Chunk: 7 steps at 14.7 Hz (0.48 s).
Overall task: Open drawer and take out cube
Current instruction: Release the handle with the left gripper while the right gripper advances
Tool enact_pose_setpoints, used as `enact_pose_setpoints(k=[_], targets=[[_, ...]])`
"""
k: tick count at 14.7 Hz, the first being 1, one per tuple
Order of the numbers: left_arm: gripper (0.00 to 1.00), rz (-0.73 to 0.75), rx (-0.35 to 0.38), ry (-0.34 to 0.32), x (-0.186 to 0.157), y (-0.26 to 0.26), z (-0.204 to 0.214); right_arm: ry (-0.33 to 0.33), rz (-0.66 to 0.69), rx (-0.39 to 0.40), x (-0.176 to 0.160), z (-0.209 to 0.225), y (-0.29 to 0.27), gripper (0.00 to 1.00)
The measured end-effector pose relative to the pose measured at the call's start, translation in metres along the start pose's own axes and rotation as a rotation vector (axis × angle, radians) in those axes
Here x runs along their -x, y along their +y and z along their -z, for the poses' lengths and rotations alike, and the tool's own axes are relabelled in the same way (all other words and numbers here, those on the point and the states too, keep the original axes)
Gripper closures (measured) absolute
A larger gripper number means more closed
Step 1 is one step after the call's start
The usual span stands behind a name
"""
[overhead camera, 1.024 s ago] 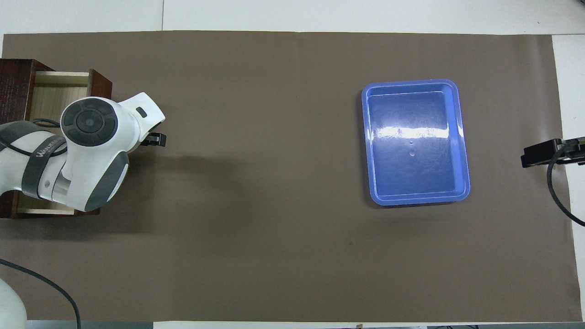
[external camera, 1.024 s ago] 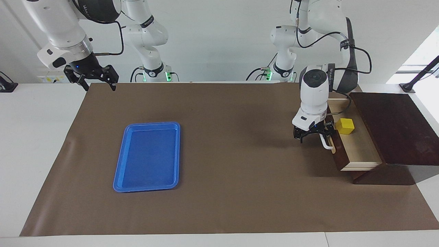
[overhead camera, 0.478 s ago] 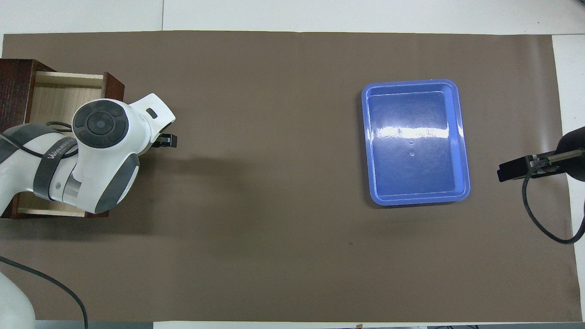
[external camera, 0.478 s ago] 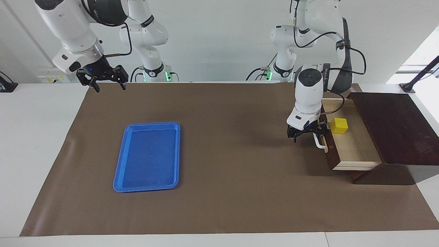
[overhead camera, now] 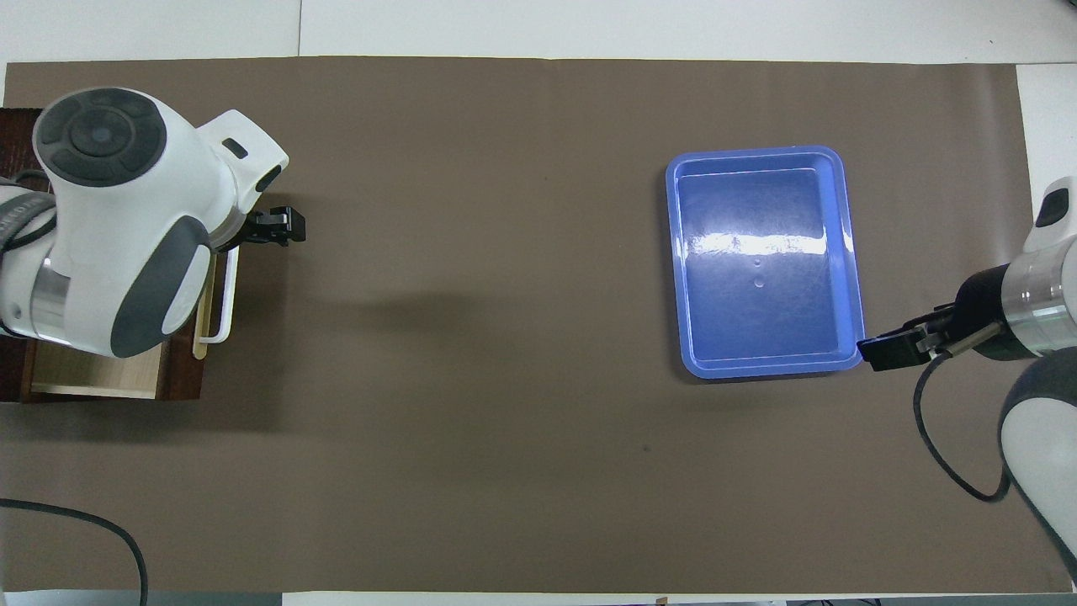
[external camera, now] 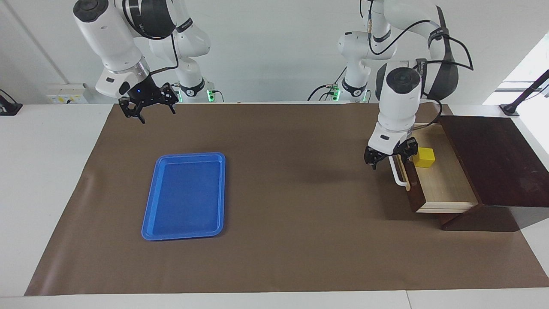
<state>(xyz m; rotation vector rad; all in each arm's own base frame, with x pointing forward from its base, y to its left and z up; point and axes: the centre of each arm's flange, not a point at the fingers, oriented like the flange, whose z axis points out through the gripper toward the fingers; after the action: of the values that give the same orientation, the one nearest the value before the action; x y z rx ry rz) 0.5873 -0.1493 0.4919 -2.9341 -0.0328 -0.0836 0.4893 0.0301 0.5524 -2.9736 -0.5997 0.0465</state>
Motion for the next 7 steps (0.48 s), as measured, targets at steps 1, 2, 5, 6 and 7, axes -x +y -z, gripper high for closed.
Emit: enact_pose_setpoints(k=[1, 2, 5, 6, 7], targets=[[0.0, 0.033, 0.011, -0.009, -0.003, -0.012, 0.014, 0.024, 0.038, -0.023, -0.001, -0.004, -0.006, 0.0], [0.0, 0.074, 0.02, -0.011, -0.006, -0.03, 0.025, 0.047, 0.077, -0.034, -0.001, -0.008, -0.011, 0.0], [0.0, 0.265, 0.065, -0.048, -0.006, -0.115, 0.039, 0.076, 0.167, -0.068, 0.001, -0.024, -0.033, 0.0], [0.0, 0.356, 0.072, -0.063, -0.004, -0.141, 0.037, 0.093, 0.187, -0.089, 0.001, -0.03, -0.04, 0.0], [0.0, 0.454, 0.073, -0.076, -0.001, -0.158, 0.033, 0.112, 0.218, -0.107, 0.001, -0.036, -0.045, 0.0]])
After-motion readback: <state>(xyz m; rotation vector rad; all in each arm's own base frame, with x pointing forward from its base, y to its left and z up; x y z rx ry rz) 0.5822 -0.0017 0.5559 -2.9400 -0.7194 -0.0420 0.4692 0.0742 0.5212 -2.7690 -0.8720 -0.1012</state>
